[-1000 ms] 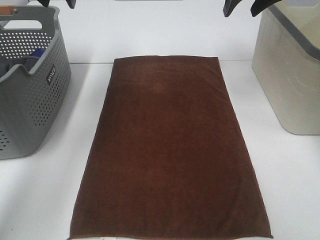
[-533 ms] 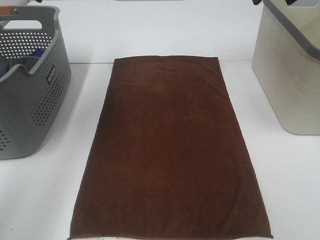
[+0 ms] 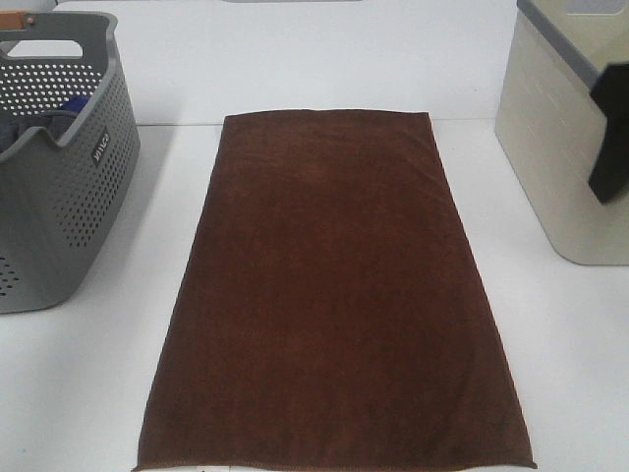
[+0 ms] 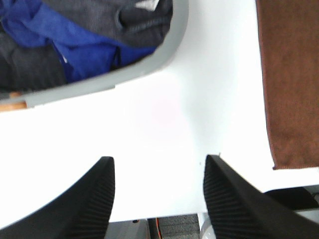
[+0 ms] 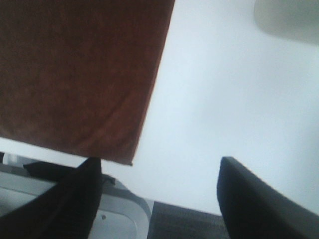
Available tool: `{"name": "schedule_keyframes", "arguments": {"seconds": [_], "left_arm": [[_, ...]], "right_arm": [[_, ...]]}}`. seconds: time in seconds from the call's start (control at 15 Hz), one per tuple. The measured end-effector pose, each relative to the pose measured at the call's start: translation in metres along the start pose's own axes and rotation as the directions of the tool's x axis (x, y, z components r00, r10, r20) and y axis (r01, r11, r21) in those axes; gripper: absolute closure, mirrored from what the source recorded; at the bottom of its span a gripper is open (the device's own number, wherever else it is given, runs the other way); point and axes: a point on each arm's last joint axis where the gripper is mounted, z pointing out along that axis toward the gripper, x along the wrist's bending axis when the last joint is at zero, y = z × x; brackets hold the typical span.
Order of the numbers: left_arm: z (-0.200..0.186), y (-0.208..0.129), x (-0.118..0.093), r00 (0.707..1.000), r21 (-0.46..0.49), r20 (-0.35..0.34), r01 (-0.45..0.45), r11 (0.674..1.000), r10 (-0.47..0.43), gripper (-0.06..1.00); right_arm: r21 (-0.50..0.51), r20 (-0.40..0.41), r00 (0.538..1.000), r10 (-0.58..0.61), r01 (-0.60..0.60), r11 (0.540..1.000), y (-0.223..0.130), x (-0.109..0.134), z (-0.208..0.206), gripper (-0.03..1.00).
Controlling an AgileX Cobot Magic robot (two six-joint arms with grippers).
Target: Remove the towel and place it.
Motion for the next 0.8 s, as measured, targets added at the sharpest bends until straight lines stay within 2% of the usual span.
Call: {"name": "schedule_keyframes", "arguments": {"seconds": [0.2, 0.27, 0.33, 0.47, 0.53, 0.6, 0.67, 0.8], "left_arm": [[0.006, -0.059, 0.008, 1.000, 0.038, 0.010, 0.015, 0.999, -0.015, 0.42], [0.006, -0.059, 0.008, 1.000, 0.038, 0.010, 0.015, 0.999, -0.015, 0.42], [0.009, -0.084, 0.011, 0.999, 0.006, 0.027, 0.018, 1.000, -0.018, 0.42], [0.014, -0.117, 0.014, 0.998, -0.053, 0.050, 0.026, 0.998, -0.023, 0.42], [0.012, -0.144, 0.019, 0.998, -0.116, 0.061, 0.017, 0.993, -0.010, 0.42], [0.012, -0.144, 0.019, 0.998, -0.116, 0.061, 0.017, 0.993, -0.010, 0.42], [0.008, -0.166, 0.023, 0.997, -0.193, 0.071, -0.014, 0.981, 0.028, 0.42], [0.006, -0.181, 0.024, 0.993, -0.277, 0.098, -0.029, 0.961, 0.059, 0.42]], "right_arm": [[0.084, -0.002, 1.000, 0.005, -0.005, 0.996, -0.060, -0.001, 0.018, 0.33], [0.084, -0.002, 1.000, 0.005, -0.005, 0.996, -0.060, -0.001, 0.018, 0.33], [0.110, -0.003, 1.000, 0.008, -0.008, 0.994, -0.088, -0.002, 0.027, 0.33], [0.108, -0.005, 1.000, 0.009, -0.008, 0.994, -0.118, -0.002, 0.032, 0.33], [0.051, -0.006, 1.000, 0.006, -0.006, 0.999, -0.142, -0.002, 0.029, 0.33], [0.051, -0.006, 1.000, 0.006, -0.006, 0.999, -0.142, -0.002, 0.029, 0.33], [-0.046, -0.007, 1.000, 0.000, -0.001, 0.999, -0.159, -0.002, 0.022, 0.33], [-0.203, -0.005, 1.000, -0.019, 0.017, 0.979, -0.173, -0.001, 0.007, 0.33]]}}
